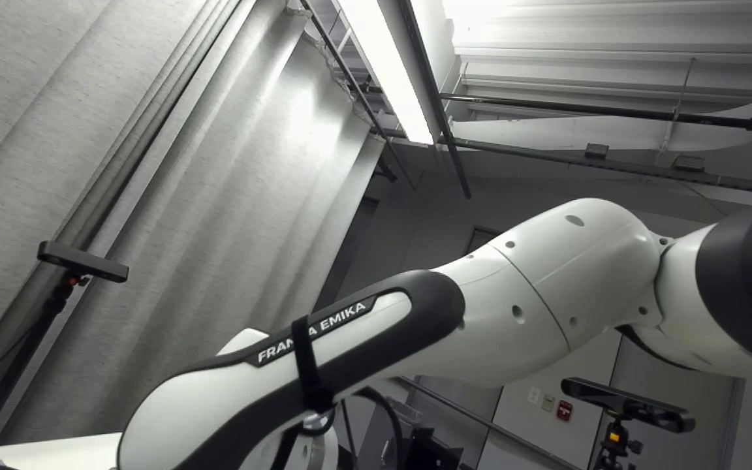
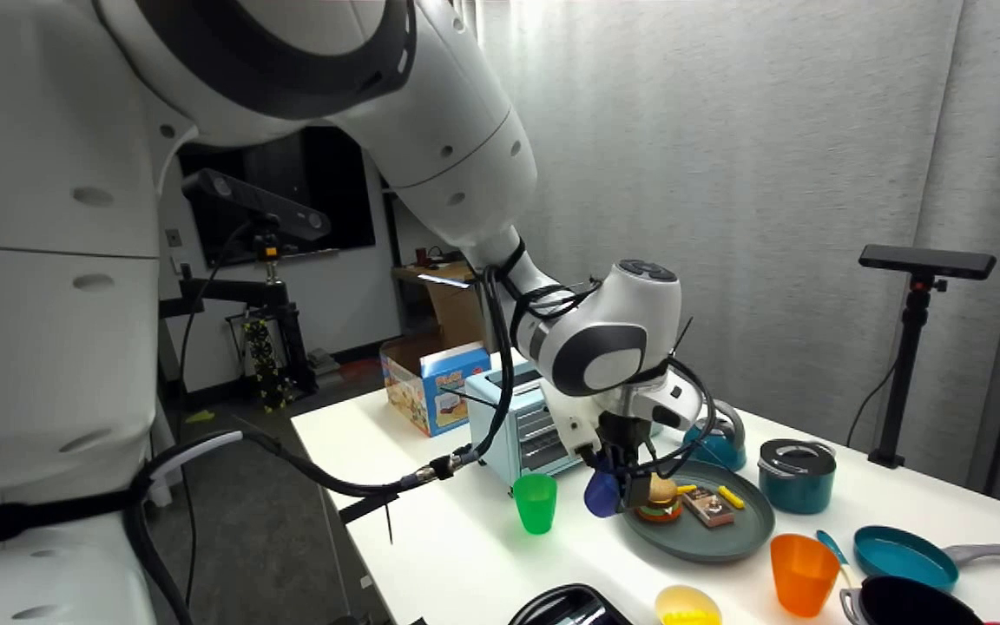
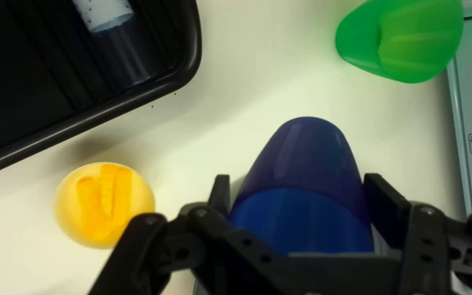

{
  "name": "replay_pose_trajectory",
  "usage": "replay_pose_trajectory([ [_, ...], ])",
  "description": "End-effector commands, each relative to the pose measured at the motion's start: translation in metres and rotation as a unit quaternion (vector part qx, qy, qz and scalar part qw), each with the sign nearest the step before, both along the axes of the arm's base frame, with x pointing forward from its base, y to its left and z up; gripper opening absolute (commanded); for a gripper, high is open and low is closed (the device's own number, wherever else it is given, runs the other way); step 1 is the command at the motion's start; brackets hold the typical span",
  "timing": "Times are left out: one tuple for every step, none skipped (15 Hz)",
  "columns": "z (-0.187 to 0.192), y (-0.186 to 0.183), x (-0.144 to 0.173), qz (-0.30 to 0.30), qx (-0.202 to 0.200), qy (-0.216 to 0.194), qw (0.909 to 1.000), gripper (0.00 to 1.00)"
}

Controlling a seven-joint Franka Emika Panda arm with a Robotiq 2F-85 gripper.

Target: Pick up the blue cup and pour its contents in the white bowl

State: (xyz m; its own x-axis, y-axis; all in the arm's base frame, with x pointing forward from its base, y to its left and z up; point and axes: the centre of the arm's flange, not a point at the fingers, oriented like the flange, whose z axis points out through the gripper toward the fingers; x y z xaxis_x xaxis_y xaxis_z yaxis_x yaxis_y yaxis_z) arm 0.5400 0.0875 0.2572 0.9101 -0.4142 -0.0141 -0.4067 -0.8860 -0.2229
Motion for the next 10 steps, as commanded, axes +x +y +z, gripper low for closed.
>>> replay_pose_trajectory([
  [0.002,0.026,0.005,0.018,-0.065,-0.006,0.9977,0.56],
  [0.0,0.03,0.005,0.022,-0.08,-0.008,0.9966,0.56],
  [-0.002,0.035,0.004,0.023,-0.094,-0.01,0.9953,0.56],
  [-0.004,0.038,0.003,0.023,-0.106,-0.012,0.9941,0.56],
  [-0.006,0.042,0.001,0.022,-0.116,-0.014,0.9929,0.56],
  [-0.009,0.045,0.0,0.021,-0.126,-0.016,0.9917,0.56],
  [-0.012,0.049,-0.002,0.021,-0.133,-0.018,0.9908,0.56],
  [-0.015,0.052,-0.004,0.02,-0.138,-0.019,0.99,0.56],
  [-0.018,0.055,-0.005,0.019,-0.141,-0.022,0.9896,0.56],
  [-0.02,0.057,-0.006,0.017,-0.144,-0.026,0.9891,0.56],
])
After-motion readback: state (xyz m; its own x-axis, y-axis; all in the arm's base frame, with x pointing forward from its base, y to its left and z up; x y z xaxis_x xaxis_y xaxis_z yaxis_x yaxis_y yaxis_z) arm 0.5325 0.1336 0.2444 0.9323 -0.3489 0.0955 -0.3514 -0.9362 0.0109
